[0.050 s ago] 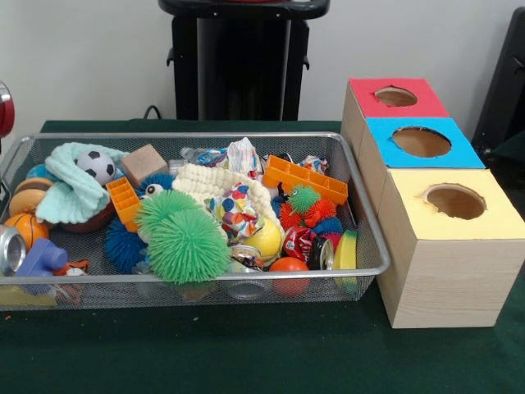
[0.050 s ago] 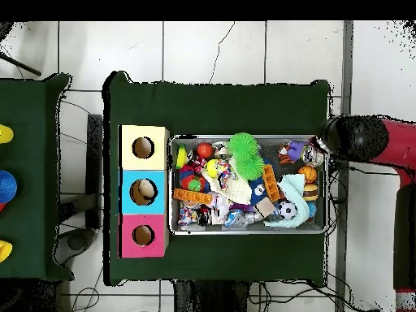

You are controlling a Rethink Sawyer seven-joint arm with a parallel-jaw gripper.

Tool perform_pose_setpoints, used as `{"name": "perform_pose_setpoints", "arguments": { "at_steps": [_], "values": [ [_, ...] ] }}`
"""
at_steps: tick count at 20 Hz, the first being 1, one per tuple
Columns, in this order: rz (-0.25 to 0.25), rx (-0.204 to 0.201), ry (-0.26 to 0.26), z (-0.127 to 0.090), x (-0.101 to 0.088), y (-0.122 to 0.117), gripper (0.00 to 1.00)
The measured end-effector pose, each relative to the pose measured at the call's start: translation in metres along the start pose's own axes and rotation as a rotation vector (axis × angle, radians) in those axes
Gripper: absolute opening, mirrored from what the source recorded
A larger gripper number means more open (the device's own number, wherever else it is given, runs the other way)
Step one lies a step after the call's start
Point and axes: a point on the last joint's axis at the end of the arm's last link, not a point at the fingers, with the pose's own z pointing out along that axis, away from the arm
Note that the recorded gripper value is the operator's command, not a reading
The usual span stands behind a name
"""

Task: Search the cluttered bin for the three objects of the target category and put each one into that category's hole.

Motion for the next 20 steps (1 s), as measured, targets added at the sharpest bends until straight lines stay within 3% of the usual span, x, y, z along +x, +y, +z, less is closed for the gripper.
{"name": "perform_pose_setpoints", "arguments": {
  "at_steps": [9,20],
  "values": [
    [-0.034,0.022,0.003,0.006,0.002,0.020,1.00],
    [-0.080,-0.023,0.039,0.007,0.002,0.057,1.00]
  ]
}}
